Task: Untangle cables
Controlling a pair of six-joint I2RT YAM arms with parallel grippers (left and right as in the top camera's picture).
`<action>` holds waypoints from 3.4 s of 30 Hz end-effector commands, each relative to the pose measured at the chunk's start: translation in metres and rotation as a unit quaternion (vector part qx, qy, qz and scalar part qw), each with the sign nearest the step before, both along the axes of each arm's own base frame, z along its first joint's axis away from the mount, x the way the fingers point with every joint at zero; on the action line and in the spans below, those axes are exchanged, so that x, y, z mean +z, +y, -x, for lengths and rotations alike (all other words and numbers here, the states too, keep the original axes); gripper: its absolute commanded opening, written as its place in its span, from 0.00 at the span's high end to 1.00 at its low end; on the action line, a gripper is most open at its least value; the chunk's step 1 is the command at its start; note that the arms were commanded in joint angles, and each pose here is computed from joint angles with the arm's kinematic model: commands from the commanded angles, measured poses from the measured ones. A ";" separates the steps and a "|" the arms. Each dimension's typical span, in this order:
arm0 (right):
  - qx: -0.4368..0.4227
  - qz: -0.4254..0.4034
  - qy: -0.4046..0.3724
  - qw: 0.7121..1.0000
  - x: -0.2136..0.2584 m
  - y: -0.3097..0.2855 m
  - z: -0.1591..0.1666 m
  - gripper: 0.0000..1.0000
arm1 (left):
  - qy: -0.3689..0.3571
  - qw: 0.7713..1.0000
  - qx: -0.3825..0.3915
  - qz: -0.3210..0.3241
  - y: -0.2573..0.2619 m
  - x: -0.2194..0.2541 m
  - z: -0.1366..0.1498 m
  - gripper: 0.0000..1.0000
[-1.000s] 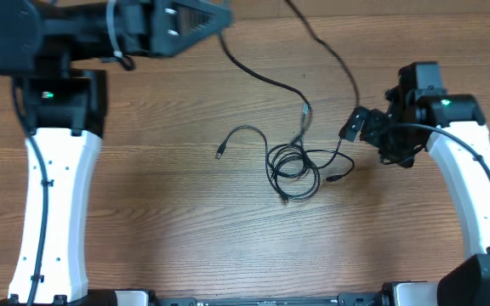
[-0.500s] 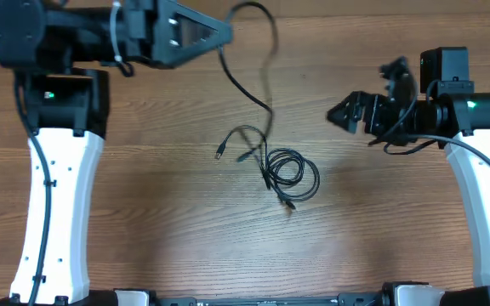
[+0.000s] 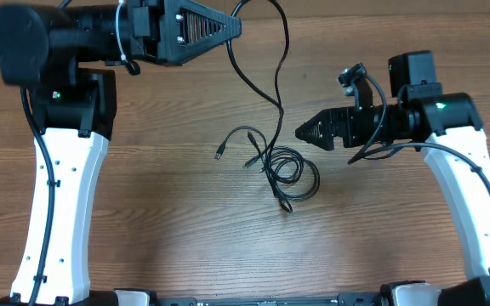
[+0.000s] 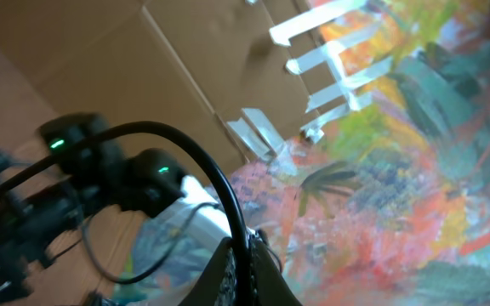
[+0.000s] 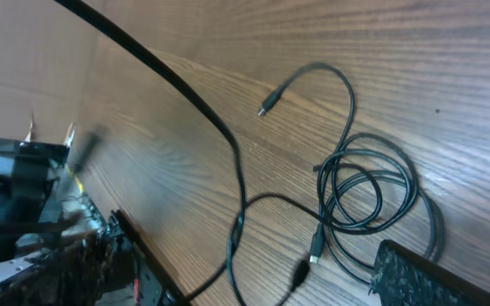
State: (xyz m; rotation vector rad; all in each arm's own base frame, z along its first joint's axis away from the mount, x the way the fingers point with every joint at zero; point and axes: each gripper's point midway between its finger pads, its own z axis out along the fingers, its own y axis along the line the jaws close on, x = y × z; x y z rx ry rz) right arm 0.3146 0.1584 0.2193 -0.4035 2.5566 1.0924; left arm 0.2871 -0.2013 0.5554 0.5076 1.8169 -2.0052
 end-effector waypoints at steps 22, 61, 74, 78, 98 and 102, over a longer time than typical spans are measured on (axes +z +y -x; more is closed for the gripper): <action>-0.074 0.070 -0.043 0.994 -0.042 0.028 -0.047 0.46 | 0.022 0.999 -0.040 0.019 -0.021 0.020 0.031 0.96; -0.069 -0.139 -0.386 0.909 0.304 0.018 0.014 0.96 | -0.010 0.999 -0.007 -0.052 -0.008 -0.083 -0.023 0.96; -0.116 -0.091 -0.387 0.910 0.294 0.001 0.008 0.96 | 0.054 0.991 0.075 -0.101 -0.004 -0.125 -0.046 0.96; -0.198 -0.028 -0.369 0.908 0.276 -0.026 -0.011 0.96 | 0.082 0.977 0.130 -0.145 0.002 -0.150 -0.059 0.96; -0.216 0.045 -0.150 0.964 0.144 -0.017 -0.070 0.96 | 0.196 0.822 0.360 -0.394 0.081 -0.259 -0.082 0.62; -0.198 0.031 -0.139 0.970 0.141 -0.009 -0.069 0.96 | 0.199 0.808 0.374 -0.410 0.088 -0.264 -0.082 0.52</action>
